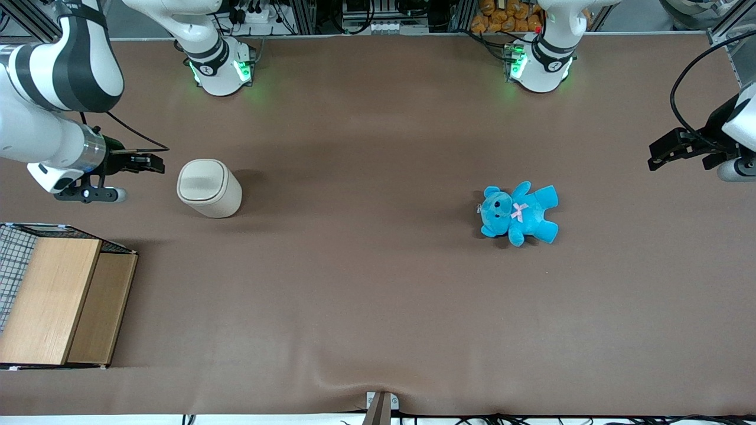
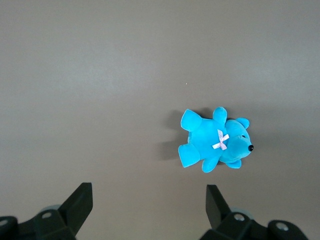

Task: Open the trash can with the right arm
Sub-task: 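Move the open right gripper toward the white trash can's lid, then close the right gripper on the lid edge of the white trash can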

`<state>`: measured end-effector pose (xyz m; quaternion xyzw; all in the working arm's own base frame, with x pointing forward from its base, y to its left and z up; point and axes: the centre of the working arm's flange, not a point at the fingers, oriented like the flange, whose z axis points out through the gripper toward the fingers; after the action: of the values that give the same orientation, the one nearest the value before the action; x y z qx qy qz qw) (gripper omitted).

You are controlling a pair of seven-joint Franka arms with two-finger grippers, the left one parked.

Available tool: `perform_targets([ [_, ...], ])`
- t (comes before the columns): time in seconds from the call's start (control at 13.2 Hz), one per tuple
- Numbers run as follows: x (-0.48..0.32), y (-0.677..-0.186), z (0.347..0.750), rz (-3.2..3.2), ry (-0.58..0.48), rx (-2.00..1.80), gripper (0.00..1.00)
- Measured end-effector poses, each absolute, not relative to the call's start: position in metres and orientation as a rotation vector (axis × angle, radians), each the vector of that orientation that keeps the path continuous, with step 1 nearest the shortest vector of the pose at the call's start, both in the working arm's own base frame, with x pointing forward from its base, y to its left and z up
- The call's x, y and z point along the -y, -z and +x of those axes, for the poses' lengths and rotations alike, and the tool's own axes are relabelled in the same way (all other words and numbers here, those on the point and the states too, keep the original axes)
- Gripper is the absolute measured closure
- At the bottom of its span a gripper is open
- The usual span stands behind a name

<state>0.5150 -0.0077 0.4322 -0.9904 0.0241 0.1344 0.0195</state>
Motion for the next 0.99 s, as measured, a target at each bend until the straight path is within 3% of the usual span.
perform_targets([
  [0.3, 0.011, -0.397, 0.504, -3.049, -0.420, -0.109, 0.49],
  [0.46, 0.011, -0.379, 0.496, -3.013, -0.437, -0.142, 0.70],
  [0.53, 0.012, -0.371, 0.492, -3.009, -0.435, -0.153, 0.71],
  [0.68, 0.016, -0.360, 0.488, -3.005, -0.434, -0.167, 0.92],
  [0.99, 0.020, -0.347, 0.482, -3.006, -0.411, -0.185, 0.99],
])
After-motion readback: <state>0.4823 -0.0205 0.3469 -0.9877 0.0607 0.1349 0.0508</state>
